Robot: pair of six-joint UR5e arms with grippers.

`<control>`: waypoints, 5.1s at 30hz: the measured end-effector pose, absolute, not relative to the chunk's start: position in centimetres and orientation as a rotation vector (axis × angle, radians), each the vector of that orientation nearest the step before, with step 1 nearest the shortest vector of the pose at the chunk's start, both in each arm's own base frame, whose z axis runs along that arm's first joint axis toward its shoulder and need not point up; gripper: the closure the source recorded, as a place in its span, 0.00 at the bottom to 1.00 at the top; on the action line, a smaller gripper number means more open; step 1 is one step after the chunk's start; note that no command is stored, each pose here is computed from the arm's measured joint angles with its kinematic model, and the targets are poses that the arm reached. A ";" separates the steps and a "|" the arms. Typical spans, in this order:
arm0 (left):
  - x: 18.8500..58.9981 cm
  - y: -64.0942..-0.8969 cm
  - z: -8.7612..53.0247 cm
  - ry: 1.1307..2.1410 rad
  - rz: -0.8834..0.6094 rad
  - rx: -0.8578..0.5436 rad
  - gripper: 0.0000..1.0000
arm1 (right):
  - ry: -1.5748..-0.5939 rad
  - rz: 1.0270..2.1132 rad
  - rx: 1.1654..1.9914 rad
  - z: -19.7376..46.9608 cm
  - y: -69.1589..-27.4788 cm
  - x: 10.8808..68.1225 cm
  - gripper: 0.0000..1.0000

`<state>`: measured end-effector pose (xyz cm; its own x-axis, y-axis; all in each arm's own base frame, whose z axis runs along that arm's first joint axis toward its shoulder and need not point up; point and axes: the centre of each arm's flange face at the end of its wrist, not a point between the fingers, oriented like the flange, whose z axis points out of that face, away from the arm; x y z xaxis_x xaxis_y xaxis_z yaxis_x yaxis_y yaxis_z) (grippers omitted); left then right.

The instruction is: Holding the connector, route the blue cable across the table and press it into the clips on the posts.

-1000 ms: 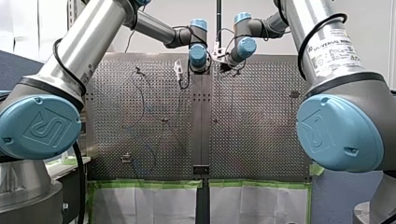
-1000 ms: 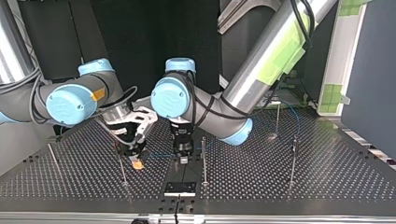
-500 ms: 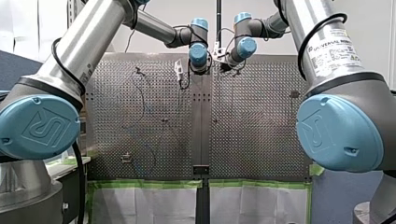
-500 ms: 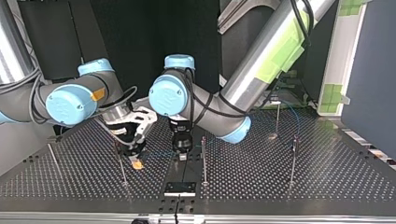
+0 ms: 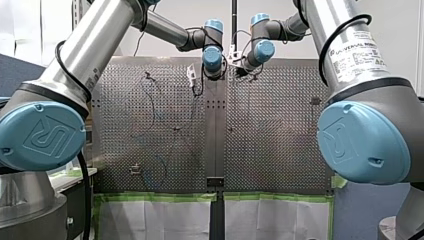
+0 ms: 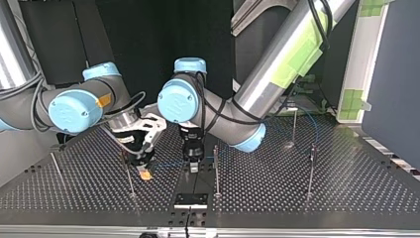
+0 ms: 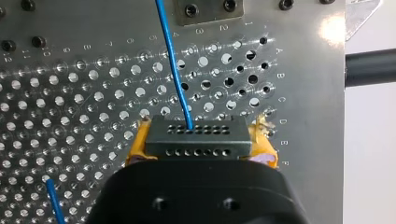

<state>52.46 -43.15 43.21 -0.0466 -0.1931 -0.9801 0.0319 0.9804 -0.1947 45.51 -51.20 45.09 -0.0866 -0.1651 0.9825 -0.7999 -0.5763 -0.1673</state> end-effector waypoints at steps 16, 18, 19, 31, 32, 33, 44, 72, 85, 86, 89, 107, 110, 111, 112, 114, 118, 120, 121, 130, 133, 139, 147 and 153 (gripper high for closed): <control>52.2 -42.8 43.1 1.618 -0.144 -0.149 1.00 | -1.050 1.706 1.700 45.1 -51.5 45.2 1.00; 52.2 -42.8 43.1 1.619 -0.144 -0.149 1.00 | -1.051 1.705 1.700 45.1 -51.5 45.2 1.00; 52.2 -42.8 43.1 1.620 -0.144 -0.149 1.00 | -1.051 1.705 1.700 45.1 -51.5 45.2 1.00; 51.4 -42.9 40.1 1.652 -0.131 -0.130 1.00 | -1.068 1.670 1.742 42.9 -50.9 45.2 1.00; 51.3 -43.0 39.8 1.653 -0.133 -0.129 1.00 | -1.072 1.664 1.747 42.5 -50.9 45.1 1.00; 51.3 -43.0 39.4 1.653 -0.135 -0.127 1.00 | -1.076 1.658 1.753 42.2 -50.8 45.0 1.00; 50.7 -43.3 35.5 1.661 -0.174 -0.092 1.00 | -1.124 1.575 1.826 37.5 -49.9 44.1 1.00; 49.3 -42.3 24.0 1.709 -0.249 -0.001 1.00 | -1.172 1.474 1.922 28.3 -47.3 42.1 1.00; 47.1 -41.7 16.1 1.772 -0.247 0.029 1.00 | -1.170 1.417 1.967 26.4 -46.6 41.1 1.00; 47.0 -41.7 15.8 1.772 -0.252 0.031 1.00 | -1.172 1.414 1.969 26.3 -46.6 41.0 1.00; 46.4 -41.4 15.0 1.774 -0.269 0.035 1.00 | -1.178 1.408 1.971 26.0 -46.6 40.8 1.00; 46.6 -41.2 14.2 1.740 -0.334 0.035 1.00 | -1.219 1.395 1.981 22.6 -47.9 39.7 1.00; 47.2 -41.5 14.8 1.726 -0.355 0.034 1.00 | -1.220 1.402 1.982 22.0 -48.1 39.7 1.00; 47.4 -41.6 15.1 1.721 -0.362 0.033 1.00 | -1.221 1.405 1.980 21.9 -48.3 39.7 1.00; 47.6 -41.7 15.2 1.718 -0.366 0.032 1.00 | -1.222 1.409 1.976 21.8 -48.4 39.6 1.00; 47.9 -41.7 15.4 1.715 -0.372 0.029 1.00 | -1.225 1.416 1.970 21.8 -48.7 39.5 1.00; 48.4 -41.4 15.5 1.713 -0.378 0.023 1.00 | -1.229 1.435 1.960 21.8 -49.2 39.2 1.00; 48.6 -41.5 15.3 1.717 -0.380 0.026 1.00 | -1.231 1.438 1.958 21.7 -49.5 39.1 1.00; 48.7 -41.6 15.2 1.721 -0.379 0.028 1.00 | -1.233 1.438 1.957 21.6 -49.6 39.0 1.00; 50.9 -41.6 12.9 1.782 -0.335 0.020 1.00 | -1.250 1.429 1.956 20.7 -50.5 38.5 1.00; 51.8 -41.7 13.1 1.776 -0.334 0.015 1.00 | -1.255 1.427 1.948 20.7 -51.0 38.2 1.00; 53.6 -41.9 14.7 1.745 -0.340 -0.001 1.00 | -1.267 1.430 1.920 20.7 -52.1 37.3 1.00; 56.1 -42.0 17.2 1.697 -0.348 -0.021 1.00 | -1.289 1.424 1.903 20.0 -53.7 36.4 1.00; 57.9 -41.8 19.0 1.660 -0.355 -0.034 1.00 | -1.293 1.427 1.892 19.4 -54.8 36.1 1.00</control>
